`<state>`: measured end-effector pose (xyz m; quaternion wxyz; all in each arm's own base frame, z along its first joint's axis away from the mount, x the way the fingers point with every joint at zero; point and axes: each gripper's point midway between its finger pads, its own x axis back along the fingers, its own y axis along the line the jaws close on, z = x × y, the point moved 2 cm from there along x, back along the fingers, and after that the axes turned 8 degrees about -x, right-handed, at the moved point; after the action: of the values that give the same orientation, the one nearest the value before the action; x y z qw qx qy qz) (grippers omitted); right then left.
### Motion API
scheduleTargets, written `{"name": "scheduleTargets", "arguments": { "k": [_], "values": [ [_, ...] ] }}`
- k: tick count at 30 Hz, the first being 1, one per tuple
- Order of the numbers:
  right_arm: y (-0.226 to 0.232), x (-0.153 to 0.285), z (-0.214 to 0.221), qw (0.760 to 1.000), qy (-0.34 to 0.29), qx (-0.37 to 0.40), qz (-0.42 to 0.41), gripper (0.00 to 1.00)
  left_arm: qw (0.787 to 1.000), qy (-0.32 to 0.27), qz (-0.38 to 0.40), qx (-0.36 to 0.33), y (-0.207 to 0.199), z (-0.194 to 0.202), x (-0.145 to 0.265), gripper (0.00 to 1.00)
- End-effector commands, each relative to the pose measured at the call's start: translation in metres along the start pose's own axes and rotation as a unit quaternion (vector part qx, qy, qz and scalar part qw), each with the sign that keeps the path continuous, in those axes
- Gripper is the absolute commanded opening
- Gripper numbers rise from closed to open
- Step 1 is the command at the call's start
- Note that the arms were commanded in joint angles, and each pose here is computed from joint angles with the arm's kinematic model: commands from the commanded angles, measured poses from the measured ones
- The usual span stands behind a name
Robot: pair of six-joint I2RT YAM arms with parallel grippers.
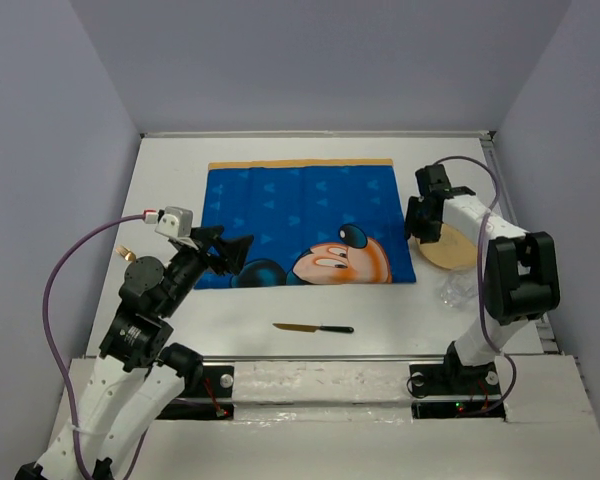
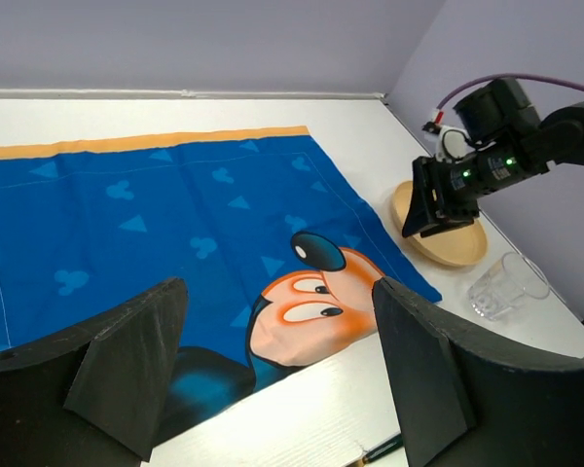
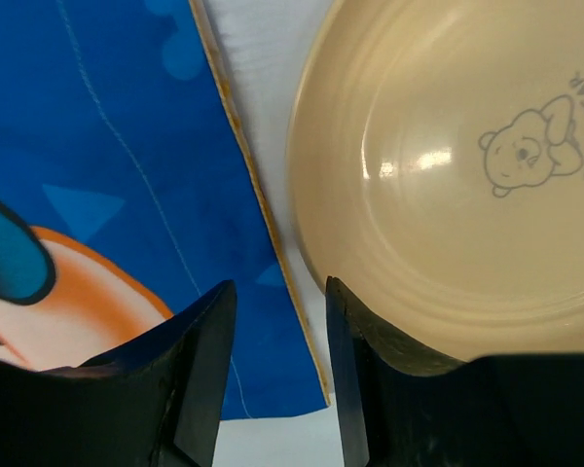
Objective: Set the dinner table for one person
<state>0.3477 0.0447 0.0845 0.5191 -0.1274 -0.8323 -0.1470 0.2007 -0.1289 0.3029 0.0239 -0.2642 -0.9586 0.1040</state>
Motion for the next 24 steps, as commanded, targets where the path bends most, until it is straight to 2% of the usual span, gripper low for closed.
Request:
{"name": "scheduleTargets", "arguments": {
  "k": [1, 6, 10, 15, 19, 23, 24],
  "values": [
    [-0.004, -0.014, 0.001, 0.999, 0.009, 0.028, 0.046, 0.46, 1.000, -0.018, 0.006, -0.012, -0.003, -0.012, 0.002, 0.88],
    [-0.005, -0.024, -0.001, 0.996, 0.004, 0.042, 0.075, 0.41, 1.000, -0.016, 0.006, -0.013, -0.003, -0.011, 0.001, 0.88],
    [-0.006, -0.024, -0.004, 0.994, -0.002, 0.053, 0.092, 0.30, 1.000, -0.015, 0.005, -0.013, -0.003, -0.010, 0.000, 0.88],
    [-0.003, -0.018, -0.013, 0.993, -0.014, 0.067, 0.097, 0.02, 1.000, -0.015, 0.005, -0.013, -0.002, -0.010, 0.000, 0.88],
    [-0.011, -0.016, -0.024, 0.987, -0.023, 0.089, 0.130, 0.00, 1.000, -0.018, 0.001, -0.014, -0.001, -0.012, 0.001, 0.88],
    [0.012, 0.031, -0.056, 0.980, -0.102, 0.126, 0.118, 0.00, 1.000, -0.014, -0.002, -0.013, 0.000, -0.010, 0.000, 0.88],
    [0.040, 0.050, -0.064, 0.977, -0.132, 0.145, 0.090, 0.00, 1.000, -0.015, -0.003, -0.013, 0.000, -0.010, -0.001, 0.88]
  ]
}}
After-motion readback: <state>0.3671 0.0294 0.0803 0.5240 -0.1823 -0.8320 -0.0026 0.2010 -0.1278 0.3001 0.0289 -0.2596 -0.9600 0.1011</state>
